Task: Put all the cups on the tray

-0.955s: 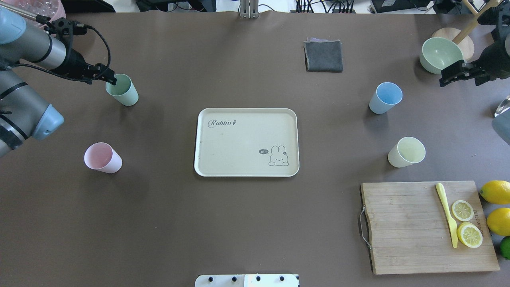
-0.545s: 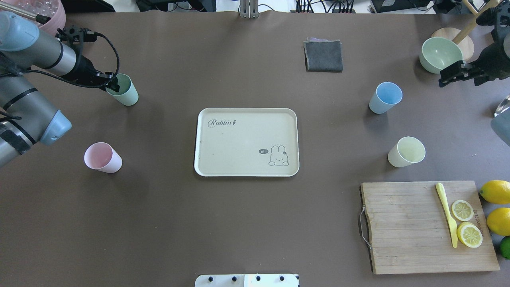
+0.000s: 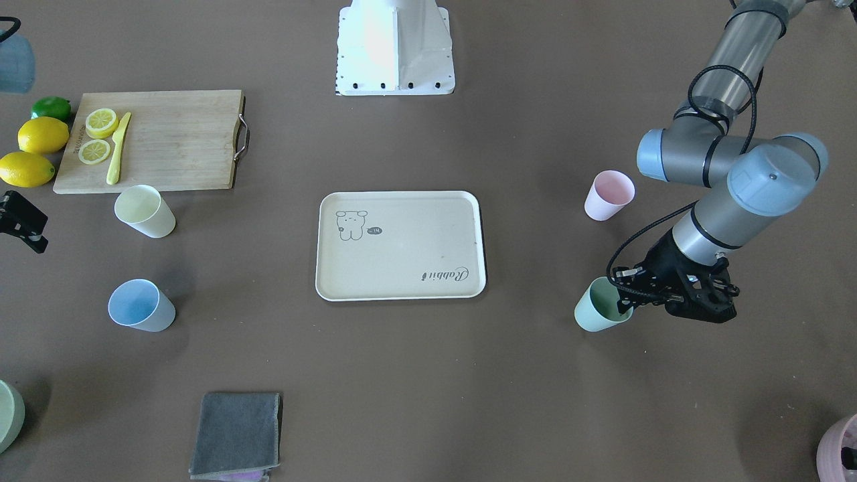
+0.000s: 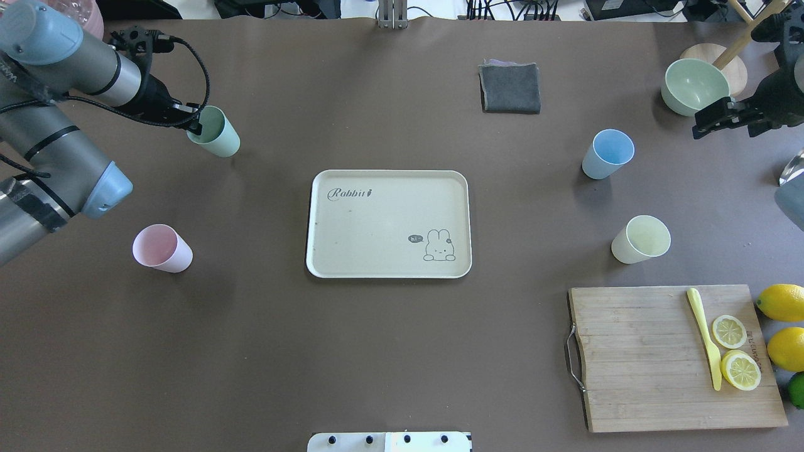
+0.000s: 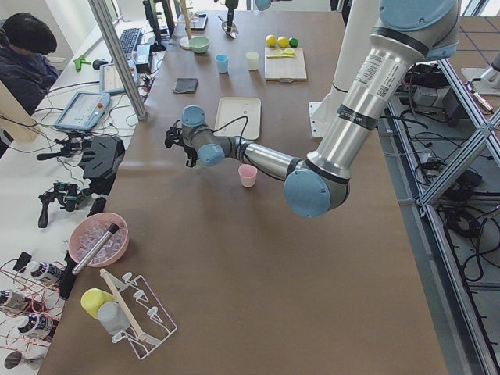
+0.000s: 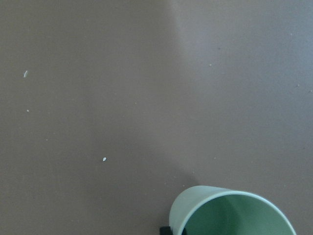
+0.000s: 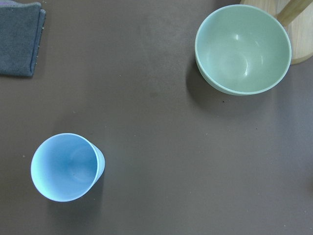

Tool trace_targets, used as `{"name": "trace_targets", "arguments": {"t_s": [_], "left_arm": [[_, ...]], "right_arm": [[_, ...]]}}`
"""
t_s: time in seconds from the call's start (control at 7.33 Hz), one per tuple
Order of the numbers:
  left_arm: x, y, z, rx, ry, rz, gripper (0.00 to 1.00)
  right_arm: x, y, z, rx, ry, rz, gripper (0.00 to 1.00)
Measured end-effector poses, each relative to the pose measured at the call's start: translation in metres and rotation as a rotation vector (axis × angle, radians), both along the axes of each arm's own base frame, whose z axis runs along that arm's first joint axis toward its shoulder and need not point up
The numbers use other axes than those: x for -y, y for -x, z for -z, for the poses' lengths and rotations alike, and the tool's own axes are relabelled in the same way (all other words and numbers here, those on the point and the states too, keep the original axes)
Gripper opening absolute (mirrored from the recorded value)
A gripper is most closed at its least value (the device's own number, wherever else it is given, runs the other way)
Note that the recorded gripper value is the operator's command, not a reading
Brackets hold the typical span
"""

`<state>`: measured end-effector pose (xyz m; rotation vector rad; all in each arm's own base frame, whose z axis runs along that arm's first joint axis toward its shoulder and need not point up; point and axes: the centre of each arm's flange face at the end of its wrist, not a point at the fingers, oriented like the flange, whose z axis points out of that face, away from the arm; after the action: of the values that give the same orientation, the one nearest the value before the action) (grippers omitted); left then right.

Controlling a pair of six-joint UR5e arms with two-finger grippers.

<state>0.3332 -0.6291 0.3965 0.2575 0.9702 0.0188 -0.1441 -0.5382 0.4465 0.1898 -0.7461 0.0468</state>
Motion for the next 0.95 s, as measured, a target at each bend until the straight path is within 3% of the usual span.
{"name": "trace_targets", "arguments": {"t_s": [0.27,0.55,0.95], "left_arm": [[-0.006,-0.03,0.067,-0.014,0.076,0.015,0.0],[-0.035,-0.098,0.123,-0.013,0.135,0.038,0.0],[-0.08,-0.17,0.154,0.012,0.17,0.037,0.0]], "right_arm": [[-0.001,0.0,-0.002,0.0,0.005,-0.002,1.0],[-0.001,-0.001,-0.004,-0.002,0.008,-0.003,1.0],[-0.001,0.0,-0.004,-0.001,0.012,-0.003,1.0]]}}
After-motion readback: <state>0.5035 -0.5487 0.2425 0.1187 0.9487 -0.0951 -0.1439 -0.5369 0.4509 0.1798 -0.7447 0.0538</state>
